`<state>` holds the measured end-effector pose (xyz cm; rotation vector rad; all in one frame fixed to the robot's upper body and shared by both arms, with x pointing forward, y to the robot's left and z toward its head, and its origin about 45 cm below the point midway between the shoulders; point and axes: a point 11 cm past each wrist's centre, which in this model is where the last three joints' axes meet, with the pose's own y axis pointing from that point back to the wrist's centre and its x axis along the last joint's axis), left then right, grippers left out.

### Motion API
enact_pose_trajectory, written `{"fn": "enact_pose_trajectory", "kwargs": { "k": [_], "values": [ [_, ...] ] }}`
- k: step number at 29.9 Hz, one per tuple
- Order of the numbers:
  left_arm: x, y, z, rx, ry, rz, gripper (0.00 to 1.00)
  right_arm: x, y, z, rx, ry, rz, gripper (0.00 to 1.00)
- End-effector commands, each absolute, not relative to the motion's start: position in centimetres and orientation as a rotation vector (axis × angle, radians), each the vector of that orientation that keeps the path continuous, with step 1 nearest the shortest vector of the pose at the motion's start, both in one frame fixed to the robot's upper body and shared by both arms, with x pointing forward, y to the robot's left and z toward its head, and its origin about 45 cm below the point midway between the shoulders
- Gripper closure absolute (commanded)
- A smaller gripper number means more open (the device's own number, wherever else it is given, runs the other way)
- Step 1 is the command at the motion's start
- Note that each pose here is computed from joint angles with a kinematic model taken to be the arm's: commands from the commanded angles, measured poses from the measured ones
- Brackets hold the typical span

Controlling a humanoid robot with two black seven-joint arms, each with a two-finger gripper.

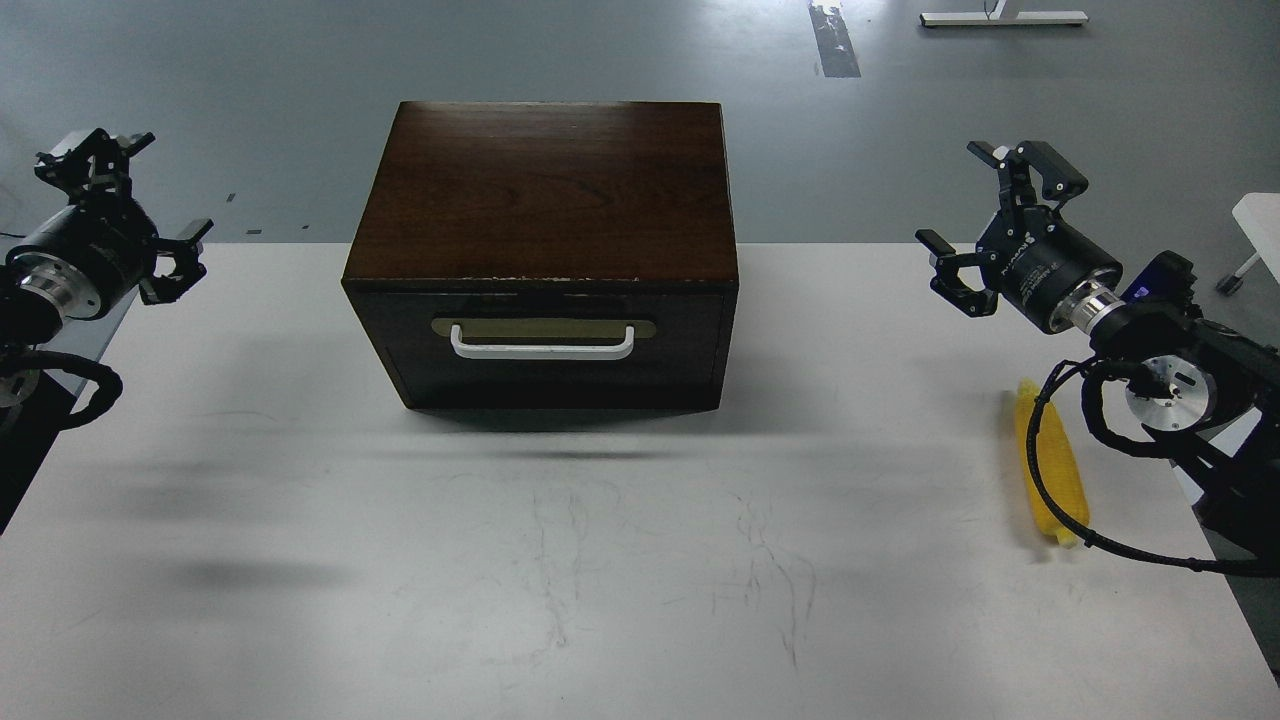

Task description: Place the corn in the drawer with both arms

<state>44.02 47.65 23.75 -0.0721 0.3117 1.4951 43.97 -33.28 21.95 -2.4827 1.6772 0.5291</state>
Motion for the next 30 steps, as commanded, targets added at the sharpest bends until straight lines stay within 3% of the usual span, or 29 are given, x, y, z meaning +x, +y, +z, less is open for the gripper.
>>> {"fn": "enact_pose_trajectory", "kwargs": {
  "k": [1, 7, 15, 20, 25, 30],
  "values": [
    [44.0, 46.9, 23.7, -0.071, 0.318, 1.464, 0.01, 43.9, -33.2, 21.7, -2.489, 1.679, 0.54, 0.0],
    [44.1, 46.6, 24.0, -0.097, 0.316, 1.457, 0.01, 43.9, -33.3, 21.5, -2.489, 1.702, 0.544, 0.0],
    [44.9, 51.4, 38.3, -0.334, -0.145, 1.505, 0.01, 43.5, -33.8, 20.8, -2.478, 1.729, 0.562, 0.0],
    [44.0, 51.8, 41.3, -0.141, -0.294, 1.446, 0.01, 43.4, -33.8, 20.6, -2.477, 1.729, 0.565, 0.0],
    [42.8, 49.0, 43.8, 0.005, -0.407, 1.282, 0.01, 43.4, -33.8, 20.6, -2.475, 1.73, 0.567, 0.0],
    [42.3, 41.7, 45.3, 0.153, -0.658, 1.135, 0.01, 43.1, -33.9, 20.3, -2.47, 1.735, 0.574, 0.0]
  ]
}}
